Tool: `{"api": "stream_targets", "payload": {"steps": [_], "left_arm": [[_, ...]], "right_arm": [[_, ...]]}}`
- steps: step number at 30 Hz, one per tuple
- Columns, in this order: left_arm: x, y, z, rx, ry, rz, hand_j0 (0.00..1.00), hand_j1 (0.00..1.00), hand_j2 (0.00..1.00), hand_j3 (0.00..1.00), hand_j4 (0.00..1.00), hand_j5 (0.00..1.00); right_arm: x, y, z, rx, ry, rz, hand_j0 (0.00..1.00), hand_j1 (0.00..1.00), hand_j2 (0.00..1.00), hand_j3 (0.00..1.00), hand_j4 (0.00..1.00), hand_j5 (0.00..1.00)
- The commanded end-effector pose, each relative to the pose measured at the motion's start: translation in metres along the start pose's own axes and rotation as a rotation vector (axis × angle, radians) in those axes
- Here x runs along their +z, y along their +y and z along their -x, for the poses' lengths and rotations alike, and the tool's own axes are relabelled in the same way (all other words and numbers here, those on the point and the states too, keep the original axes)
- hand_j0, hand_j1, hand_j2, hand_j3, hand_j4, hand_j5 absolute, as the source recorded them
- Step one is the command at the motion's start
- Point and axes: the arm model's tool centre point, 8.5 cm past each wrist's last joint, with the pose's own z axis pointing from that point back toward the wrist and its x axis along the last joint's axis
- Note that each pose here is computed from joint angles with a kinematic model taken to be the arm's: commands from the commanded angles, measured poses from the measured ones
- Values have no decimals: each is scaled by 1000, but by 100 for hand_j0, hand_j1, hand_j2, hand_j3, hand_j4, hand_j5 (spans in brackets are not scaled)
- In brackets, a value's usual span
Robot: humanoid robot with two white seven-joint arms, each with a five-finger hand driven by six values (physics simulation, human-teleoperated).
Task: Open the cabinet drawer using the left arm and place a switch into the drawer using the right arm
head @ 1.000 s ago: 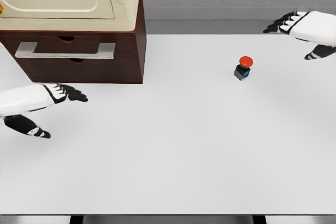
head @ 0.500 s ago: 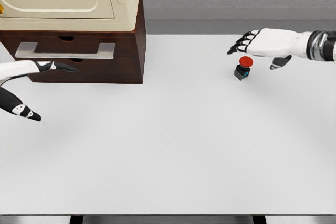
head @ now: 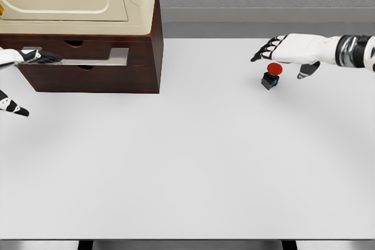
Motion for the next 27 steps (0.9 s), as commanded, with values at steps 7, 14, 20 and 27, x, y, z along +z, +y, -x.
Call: {"api": "stream_targets", "payload": {"steps": [7,14,20,27], "left_arm": [[-5,6,10,-13,24,-23,100,100,100,100,100,100],[-25,5,6,-38,-4,-26,100,100,100,100,100,100],[-25,9,16,-19,12,-44,100,100,100,100,100,100],[-31,5,16,-22,10,-34,100,100,100,100,100,100]], "right_arm": [[-15,14,2,-10,6,-64,100,100,100,100,100,100],[-19,16,7,-30,15,-68,100,100,100,100,100,100],[-22,15,11,-47,24,-69,100,100,100,100,100,100],[-27,15,13,-57,28,-74,100,100,100,100,100,100]]}}
